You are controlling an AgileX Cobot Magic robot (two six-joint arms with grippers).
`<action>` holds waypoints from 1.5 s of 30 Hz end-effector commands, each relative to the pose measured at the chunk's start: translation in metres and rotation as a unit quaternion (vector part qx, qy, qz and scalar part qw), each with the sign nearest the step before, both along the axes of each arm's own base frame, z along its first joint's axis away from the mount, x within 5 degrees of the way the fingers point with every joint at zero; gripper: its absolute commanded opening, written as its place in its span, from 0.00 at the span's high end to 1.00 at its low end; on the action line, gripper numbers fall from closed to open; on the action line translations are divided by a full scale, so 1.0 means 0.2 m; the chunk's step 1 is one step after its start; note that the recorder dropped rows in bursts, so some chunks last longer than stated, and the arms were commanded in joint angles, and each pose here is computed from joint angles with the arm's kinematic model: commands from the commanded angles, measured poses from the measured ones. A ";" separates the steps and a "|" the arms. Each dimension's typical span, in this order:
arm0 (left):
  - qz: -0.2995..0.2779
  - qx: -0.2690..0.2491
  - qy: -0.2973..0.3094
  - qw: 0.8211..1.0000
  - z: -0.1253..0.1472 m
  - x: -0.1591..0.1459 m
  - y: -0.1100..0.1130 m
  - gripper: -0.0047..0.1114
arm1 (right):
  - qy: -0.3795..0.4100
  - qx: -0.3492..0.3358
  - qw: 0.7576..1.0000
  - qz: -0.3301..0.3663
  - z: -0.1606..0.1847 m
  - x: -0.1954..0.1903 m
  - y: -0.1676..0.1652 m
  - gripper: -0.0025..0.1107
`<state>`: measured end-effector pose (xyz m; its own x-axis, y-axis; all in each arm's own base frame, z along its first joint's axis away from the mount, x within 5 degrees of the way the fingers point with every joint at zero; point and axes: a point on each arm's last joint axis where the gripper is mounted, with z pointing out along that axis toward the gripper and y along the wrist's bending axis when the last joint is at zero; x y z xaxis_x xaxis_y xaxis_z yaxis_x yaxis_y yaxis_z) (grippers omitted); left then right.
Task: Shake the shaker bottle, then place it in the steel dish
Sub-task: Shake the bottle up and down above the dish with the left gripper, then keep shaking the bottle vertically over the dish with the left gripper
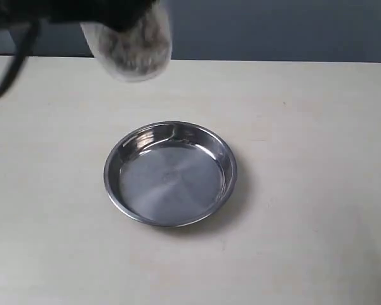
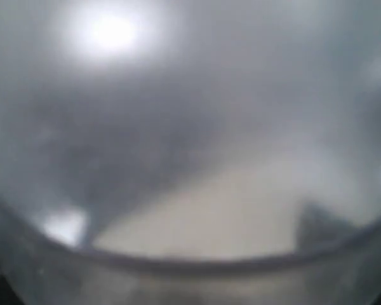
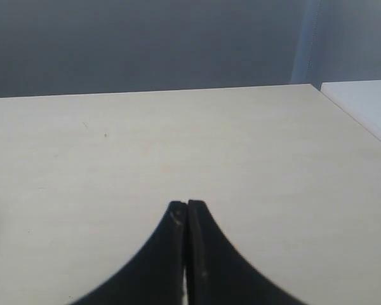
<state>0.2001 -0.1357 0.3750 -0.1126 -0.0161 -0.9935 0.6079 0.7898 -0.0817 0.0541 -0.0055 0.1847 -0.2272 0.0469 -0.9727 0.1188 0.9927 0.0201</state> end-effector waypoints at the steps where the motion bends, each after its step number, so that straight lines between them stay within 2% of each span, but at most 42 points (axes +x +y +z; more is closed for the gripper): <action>1: 0.006 0.070 0.179 0.981 -0.56 0.06 -0.05 0.96 | -0.007 -0.002 1.000 -0.002 0.00 0.00 0.00 0.99; 2: -0.001 0.059 0.173 0.983 -0.53 0.06 -0.06 0.96 | -0.007 -0.002 1.000 -0.002 0.00 0.00 0.00 0.99; 3: -0.024 0.027 0.127 0.991 -0.38 0.04 -0.06 0.96 | -0.007 -0.002 1.000 -0.002 0.00 0.00 0.00 0.99; 5: -0.046 0.005 0.021 0.999 -0.10 -0.01 -0.05 0.96 | -0.007 -0.002 1.000 -0.002 0.00 0.00 0.00 0.99; 6: -0.038 0.003 0.003 0.999 -0.05 -0.02 -0.03 0.96 | -0.007 -0.002 1.000 -0.002 0.00 0.00 0.00 0.99; 7: -0.031 0.000 0.016 0.999 -0.07 -0.01 -0.03 0.96 | -0.007 -0.002 1.000 -0.002 0.00 0.00 0.00 0.99; 10: -0.022 0.056 0.145 0.988 -0.47 0.04 -0.06 0.96 | -0.007 -0.002 1.000 -0.002 0.00 0.00 0.00 0.99; 11: -0.022 0.067 0.176 0.982 -0.57 0.05 -0.07 0.96 | -0.007 -0.002 1.000 -0.002 0.00 0.00 0.00 0.99; 12: -0.028 0.062 0.177 0.982 -0.56 0.05 -0.08 0.96 | -0.007 -0.002 1.000 -0.002 0.00 0.00 0.00 0.99; 13: -0.039 0.042 0.148 0.987 -0.47 0.05 -0.09 0.96 | -0.007 -0.002 1.000 -0.002 0.00 0.00 0.00 0.99; 14: -0.051 0.023 0.093 0.994 -0.31 0.04 -0.09 0.96 | -0.007 -0.002 1.000 -0.002 0.00 0.00 0.00 0.99; 15: -0.054 0.023 0.024 0.998 -0.14 0.02 -0.07 0.96 | -0.007 -0.002 1.000 -0.002 0.00 0.00 0.00 0.99; 16: -0.042 0.022 -0.017 0.999 -0.03 0.01 -0.05 0.96 | -0.007 -0.002 1.000 -0.002 0.00 0.00 0.00 0.99; 17: -0.018 0.008 -0.013 1.000 0.01 0.02 -0.03 0.96 | -0.007 -0.002 1.000 -0.002 0.00 0.00 0.00 0.99; 18: -0.006 -0.003 0.013 1.000 -0.02 0.03 -0.03 0.96 | -0.007 -0.002 1.000 -0.002 0.00 0.00 0.00 0.99; 21: -0.019 0.054 0.153 0.987 -0.49 0.07 -0.08 0.96 | -0.007 -0.002 1.000 -0.002 0.00 0.00 0.00 0.99; 22: -0.025 0.058 0.180 0.982 -0.56 0.08 -0.09 0.96 | -0.007 -0.002 1.000 -0.002 0.00 0.00 0.00 0.99; 23: -0.034 0.041 0.179 0.982 -0.54 0.08 -0.11 0.96 | -0.007 -0.002 1.000 -0.002 0.00 0.00 0.00 0.99; 24: -0.047 0.022 0.146 0.988 -0.44 0.07 -0.11 0.96 | -0.007 -0.002 1.000 -0.002 0.00 0.00 0.00 0.99; 26: -0.062 0.011 0.021 0.998 -0.12 0.04 -0.10 0.96 | -0.007 -0.002 1.000 -0.002 0.00 0.00 0.00 0.99; 27: -0.049 0.010 -0.007 0.999 -0.03 0.04 -0.08 0.96 | -0.007 -0.002 1.000 -0.002 0.00 0.00 0.00 0.99; 28: -0.035 -0.002 -0.003 0.999 0.00 0.04 -0.07 0.96 | -0.007 -0.002 1.000 -0.002 0.00 0.00 0.00 0.99; 29: -0.028 0.000 0.022 0.999 -0.06 0.05 -0.07 0.96 | -0.007 -0.002 1.000 -0.002 0.00 0.00 0.00 0.99; 32: -0.026 0.067 0.164 0.984 -0.54 0.08 -0.09 0.96 | -0.007 -0.002 1.000 -0.002 0.00 0.00 0.00 0.99; 33: -0.022 0.080 0.198 0.977 -0.64 0.08 -0.09 0.96 | -0.007 -0.002 1.000 -0.002 0.00 0.00 0.00 0.99; 34: -0.012 0.063 0.219 0.974 -0.65 0.09 -0.09 0.96 | -0.007 -0.002 1.000 -0.002 0.00 0.00 0.00 0.99; 35: -0.014 0.037 0.213 0.976 -0.60 0.09 -0.09 0.96 | -0.007 -0.002 1.000 -0.002 0.00 0.00 0.00 0.99; 37: -0.043 -0.002 0.124 0.991 -0.32 0.07 -0.10 0.96 | -0.007 -0.002 1.000 -0.002 0.00 0.00 0.00 0.99; 39: -0.025 -0.003 0.056 0.998 -0.14 0.06 -0.07 0.96 | -0.007 -0.002 1.000 -0.002 0.00 0.00 0.00 0.99; 40: -0.010 -0.003 0.064 0.998 -0.15 0.06 -0.06 0.96 | -0.007 -0.002 1.000 -0.002 0.00 0.00 0.00 0.99; 41: 0.000 0.006 0.087 0.996 -0.22 0.08 -0.06 0.96 | -0.007 -0.002 1.000 -0.002 0.00 0.00 0.00 0.99; 43: 0.006 0.054 0.158 0.986 -0.47 0.11 -0.08 0.96 | -0.007 -0.002 1.000 -0.002 0.00 0.00 0.00 0.99; 44: 0.010 0.068 0.180 0.981 -0.54 0.12 -0.08 0.96 | -0.007 -0.002 1.000 -0.002 0.00 0.00 0.00 0.99; 45: 0.008 0.065 0.177 0.982 -0.53 0.13 -0.09 0.96 | -0.007 -0.002 1.000 -0.002 0.00 0.00 0.00 0.99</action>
